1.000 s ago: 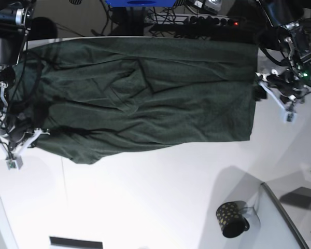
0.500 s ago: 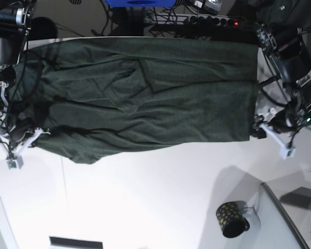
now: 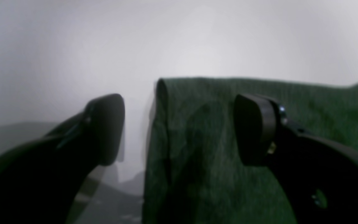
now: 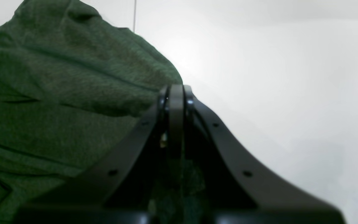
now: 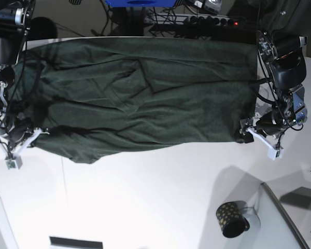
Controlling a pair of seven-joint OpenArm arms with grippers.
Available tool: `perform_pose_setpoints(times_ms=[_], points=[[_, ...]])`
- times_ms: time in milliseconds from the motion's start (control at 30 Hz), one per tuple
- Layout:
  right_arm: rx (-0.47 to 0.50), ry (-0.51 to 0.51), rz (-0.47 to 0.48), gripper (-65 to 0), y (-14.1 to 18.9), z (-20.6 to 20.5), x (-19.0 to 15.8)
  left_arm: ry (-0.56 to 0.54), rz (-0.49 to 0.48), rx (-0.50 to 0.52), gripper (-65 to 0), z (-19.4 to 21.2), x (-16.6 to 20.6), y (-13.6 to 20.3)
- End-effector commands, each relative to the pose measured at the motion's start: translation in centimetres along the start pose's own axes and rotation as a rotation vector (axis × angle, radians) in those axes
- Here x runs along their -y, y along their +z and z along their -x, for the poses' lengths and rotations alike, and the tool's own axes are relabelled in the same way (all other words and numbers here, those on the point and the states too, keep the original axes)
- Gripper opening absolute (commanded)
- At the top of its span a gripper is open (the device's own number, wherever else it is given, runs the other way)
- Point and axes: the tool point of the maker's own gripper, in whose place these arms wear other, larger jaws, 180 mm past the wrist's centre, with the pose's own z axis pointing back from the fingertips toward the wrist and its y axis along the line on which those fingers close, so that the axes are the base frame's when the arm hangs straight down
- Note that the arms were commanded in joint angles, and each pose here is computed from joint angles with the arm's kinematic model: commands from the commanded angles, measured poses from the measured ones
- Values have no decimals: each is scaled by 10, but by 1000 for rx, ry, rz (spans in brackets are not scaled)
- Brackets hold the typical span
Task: Layout the t-shirt on the table in an organized manner, then fold the t-shirt properly
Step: 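Slide the left gripper along the side edge toward the hem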
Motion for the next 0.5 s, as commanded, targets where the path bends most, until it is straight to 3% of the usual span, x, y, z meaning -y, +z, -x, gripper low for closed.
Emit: perform_pose_setpoints(times_ms=[0, 67, 133, 333, 467], points=[[60, 14, 10, -650, 6, -23, 6, -11, -15, -71, -127, 13, -2, -1], [61, 13, 7, -650, 5, -23, 5, -7, -4, -73, -142, 15, 4, -3], [61, 13, 7, -650, 5, -23, 5, -7, 9, -79, -221, 18, 12, -7], [61, 14, 9, -650, 5, -23, 6, -3, 27, -70, -650, 17, 22, -11], [89, 13, 7, -650, 6, -28, 5, -39, 15, -14, -650, -9, 21, -5]])
